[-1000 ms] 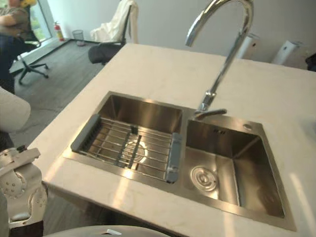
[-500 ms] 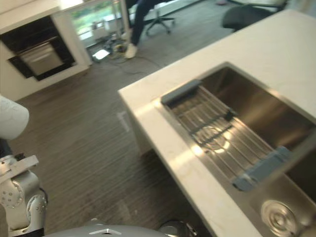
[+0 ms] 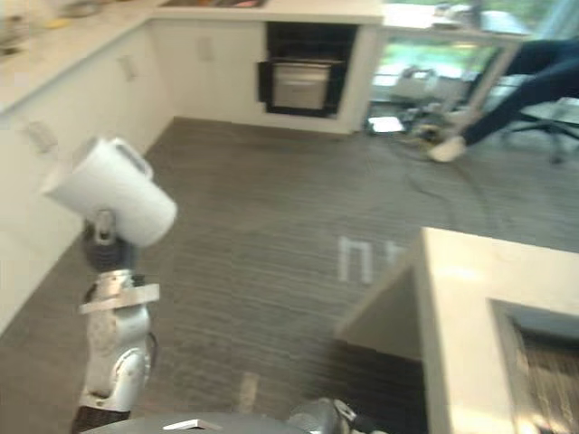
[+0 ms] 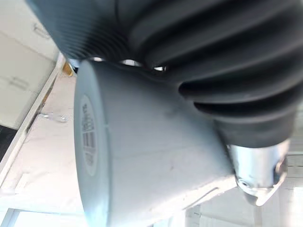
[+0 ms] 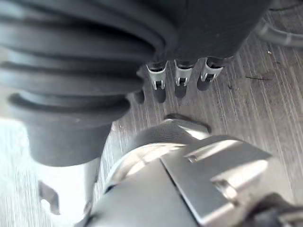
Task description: Walk over to the sink, pick up the cup, carry it to the dishwasher, place the cup inside the dishwasher, then close the dishwasher door
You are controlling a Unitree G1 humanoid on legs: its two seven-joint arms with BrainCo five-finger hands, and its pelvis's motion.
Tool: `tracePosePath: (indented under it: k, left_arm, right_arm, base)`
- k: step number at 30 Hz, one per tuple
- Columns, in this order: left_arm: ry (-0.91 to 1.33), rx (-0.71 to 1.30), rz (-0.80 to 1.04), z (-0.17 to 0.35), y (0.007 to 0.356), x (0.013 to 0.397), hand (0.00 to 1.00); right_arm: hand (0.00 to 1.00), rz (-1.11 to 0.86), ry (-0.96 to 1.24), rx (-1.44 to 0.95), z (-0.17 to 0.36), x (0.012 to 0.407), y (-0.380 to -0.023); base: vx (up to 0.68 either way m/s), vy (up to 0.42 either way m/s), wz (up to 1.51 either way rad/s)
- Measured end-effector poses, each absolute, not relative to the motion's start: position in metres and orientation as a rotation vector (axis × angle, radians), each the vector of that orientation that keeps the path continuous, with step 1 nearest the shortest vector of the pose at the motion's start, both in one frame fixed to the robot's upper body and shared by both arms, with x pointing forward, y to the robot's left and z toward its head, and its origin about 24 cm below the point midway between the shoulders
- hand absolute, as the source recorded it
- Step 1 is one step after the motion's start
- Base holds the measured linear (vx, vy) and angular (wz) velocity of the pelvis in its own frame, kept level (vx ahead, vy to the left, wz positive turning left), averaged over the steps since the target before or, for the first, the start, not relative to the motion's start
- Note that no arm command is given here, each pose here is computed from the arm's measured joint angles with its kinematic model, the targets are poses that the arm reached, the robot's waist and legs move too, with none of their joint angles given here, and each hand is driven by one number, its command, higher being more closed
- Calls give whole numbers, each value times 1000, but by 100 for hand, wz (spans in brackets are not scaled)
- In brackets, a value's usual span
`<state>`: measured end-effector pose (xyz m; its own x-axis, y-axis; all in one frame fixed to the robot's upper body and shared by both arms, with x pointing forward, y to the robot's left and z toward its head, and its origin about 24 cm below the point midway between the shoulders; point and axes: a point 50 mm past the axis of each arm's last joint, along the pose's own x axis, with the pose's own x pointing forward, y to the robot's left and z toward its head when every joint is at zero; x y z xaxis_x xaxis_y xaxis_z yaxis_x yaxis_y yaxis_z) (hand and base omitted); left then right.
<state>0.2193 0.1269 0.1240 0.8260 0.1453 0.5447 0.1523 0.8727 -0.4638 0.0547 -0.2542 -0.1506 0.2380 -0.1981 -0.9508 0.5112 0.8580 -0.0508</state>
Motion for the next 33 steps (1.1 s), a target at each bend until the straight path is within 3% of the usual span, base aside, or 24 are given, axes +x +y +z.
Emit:
tracePosePath:
  k: [4, 12, 16, 18, 25, 29, 33]
  left_arm:
    - [-549, -499, -48, 113, 122, 230, 100]
    - [-496, -476, -223, 115, 101, 225, 100]
    - [-535, -446, -218, 124, 111, 224, 100]
    - [-479, -486, -215, 117, 104, 218, 100]
    - [-419, -449, -192, 100, 117, 213, 100]
    - [-406, -442, -162, 96, 125, 205, 100]
    - [-360, -436, -112, 84, 132, 202, 100]
  right_arm:
    - [0, -444, 1279, 434, -162, 52, -218]
    - [0, -417, 1289, 460, -161, 58, -219]
    - [0, -391, 1304, 503, -164, 54, -205]
    - [0, -407, 1244, 437, -156, 66, -226]
    - [0, -409, 1204, 411, -154, 74, -232]
    - [0, -350, 1112, 429, -150, 105, -222]
    - [0, -306, 1125, 455, -154, 106, -204]
  base:
    - [-13, -80, 147]
    - [-41, 6, 25]
    - [-57, -118, 27]
    - [13, -36, -1]
    - [188, -42, -23]
    - [318, 139, -69]
    - [439, 214, -53]
